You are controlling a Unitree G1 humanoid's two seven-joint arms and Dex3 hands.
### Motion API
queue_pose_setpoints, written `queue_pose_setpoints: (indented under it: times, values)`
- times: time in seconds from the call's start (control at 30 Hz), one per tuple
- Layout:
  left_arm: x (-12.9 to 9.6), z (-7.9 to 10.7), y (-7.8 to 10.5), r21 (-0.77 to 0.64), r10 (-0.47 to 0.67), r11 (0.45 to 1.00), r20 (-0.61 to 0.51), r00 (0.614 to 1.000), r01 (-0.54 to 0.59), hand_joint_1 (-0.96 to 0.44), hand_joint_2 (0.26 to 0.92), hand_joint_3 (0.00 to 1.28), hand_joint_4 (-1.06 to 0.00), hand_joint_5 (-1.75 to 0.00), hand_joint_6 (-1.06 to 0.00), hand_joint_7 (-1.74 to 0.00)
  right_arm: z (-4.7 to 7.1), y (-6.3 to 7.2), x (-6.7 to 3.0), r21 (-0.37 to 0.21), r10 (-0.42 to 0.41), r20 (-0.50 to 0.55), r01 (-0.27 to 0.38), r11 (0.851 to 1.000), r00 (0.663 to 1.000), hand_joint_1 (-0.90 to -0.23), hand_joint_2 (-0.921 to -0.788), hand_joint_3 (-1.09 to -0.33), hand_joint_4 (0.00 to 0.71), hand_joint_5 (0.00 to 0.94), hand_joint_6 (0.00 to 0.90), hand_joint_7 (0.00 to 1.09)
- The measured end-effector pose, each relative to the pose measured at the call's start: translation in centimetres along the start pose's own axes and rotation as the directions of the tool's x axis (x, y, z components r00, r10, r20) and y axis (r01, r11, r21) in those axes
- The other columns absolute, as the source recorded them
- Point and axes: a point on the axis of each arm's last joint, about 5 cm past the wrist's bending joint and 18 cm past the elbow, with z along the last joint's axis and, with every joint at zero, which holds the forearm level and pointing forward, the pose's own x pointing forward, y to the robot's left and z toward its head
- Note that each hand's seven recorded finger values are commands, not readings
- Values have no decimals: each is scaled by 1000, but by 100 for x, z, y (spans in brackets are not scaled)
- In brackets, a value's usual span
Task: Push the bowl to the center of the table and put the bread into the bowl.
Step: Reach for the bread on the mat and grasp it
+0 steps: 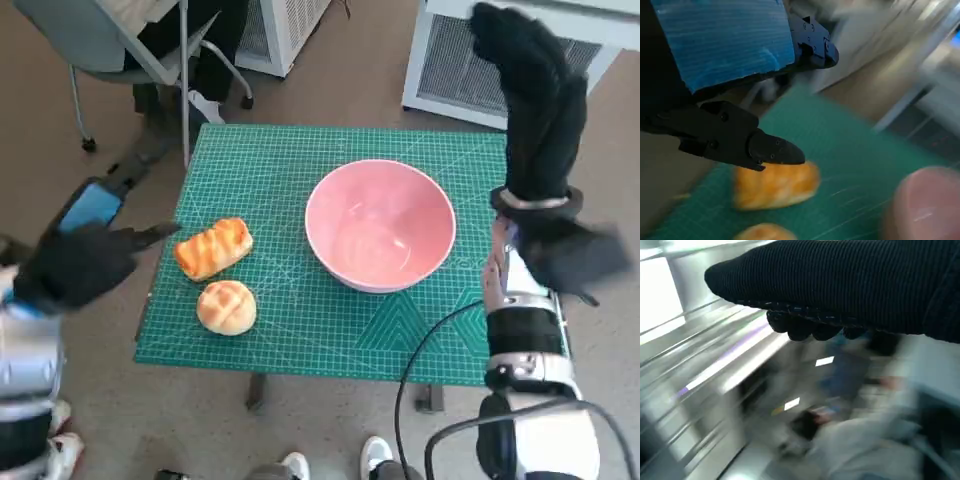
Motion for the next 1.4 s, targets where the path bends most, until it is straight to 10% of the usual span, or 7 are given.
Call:
queue_pose_setpoints:
  times: [1.2,1.4]
  values:
    - [718,64,-515,130,-273,938,-290,917,320,-558,876,0,-136,-1,-298,-16,81,19,-194,-33,51,-36,-52,998,998,-555,-921,-774,279,1,-1,687]
    - [790,8,-642,109,-304,928,-329,894,356,-555,882,1,-272,-50,-358,-38,88,19,-199,-33,45,-39,-46,998,998,-556,-921,-773,280,1,-1,681]
